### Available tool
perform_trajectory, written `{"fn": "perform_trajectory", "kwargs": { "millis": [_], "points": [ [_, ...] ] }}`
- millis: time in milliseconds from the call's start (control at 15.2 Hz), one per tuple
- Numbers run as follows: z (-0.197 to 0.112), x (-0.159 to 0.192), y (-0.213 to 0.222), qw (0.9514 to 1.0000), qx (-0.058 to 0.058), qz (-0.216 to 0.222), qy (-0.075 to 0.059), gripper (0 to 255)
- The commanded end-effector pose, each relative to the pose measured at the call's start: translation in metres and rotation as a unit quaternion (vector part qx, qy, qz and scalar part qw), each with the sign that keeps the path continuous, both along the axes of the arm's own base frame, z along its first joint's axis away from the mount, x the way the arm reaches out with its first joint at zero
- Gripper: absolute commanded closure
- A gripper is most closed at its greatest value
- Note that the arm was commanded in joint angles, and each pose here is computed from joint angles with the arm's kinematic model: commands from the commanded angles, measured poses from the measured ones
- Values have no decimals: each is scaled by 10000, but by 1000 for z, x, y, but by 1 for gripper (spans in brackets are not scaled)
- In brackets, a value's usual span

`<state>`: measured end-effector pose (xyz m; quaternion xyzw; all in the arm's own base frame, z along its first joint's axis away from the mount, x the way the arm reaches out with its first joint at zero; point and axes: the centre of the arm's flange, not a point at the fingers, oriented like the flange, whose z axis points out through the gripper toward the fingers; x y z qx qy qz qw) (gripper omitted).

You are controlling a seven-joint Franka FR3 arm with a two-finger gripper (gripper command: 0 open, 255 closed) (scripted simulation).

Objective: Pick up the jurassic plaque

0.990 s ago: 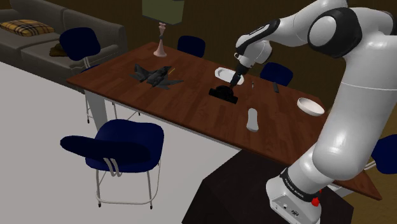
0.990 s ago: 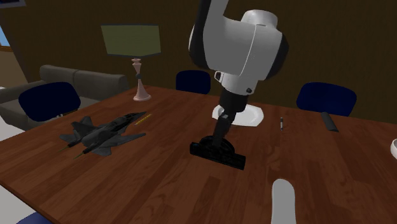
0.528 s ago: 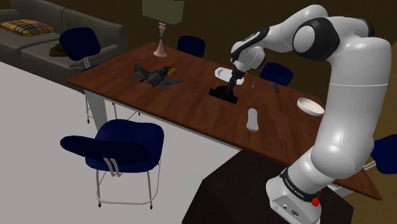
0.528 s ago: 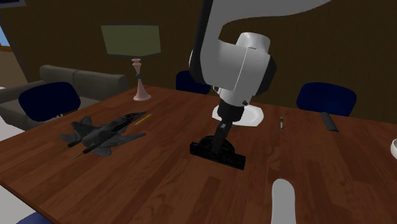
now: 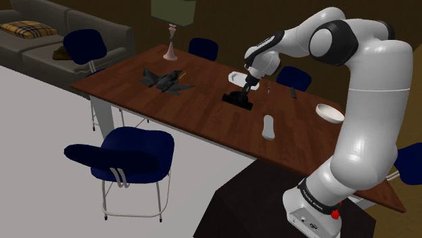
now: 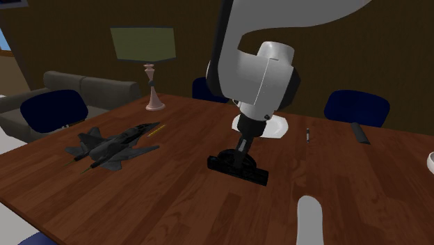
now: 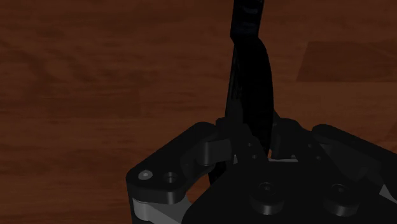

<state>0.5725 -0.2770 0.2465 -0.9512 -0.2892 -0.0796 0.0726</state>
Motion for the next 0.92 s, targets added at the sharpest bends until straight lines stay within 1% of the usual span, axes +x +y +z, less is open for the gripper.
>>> {"fn": "perform_trajectory", "kwargs": {
  "millis": [0,264,858],
  "points": [
    [0,0,0,10000,0,0,1,255],
    [-1,0,0,10000,-1,0,1,255],
    [47,0,0,10000,-1,0,1,255]
  ]
}}
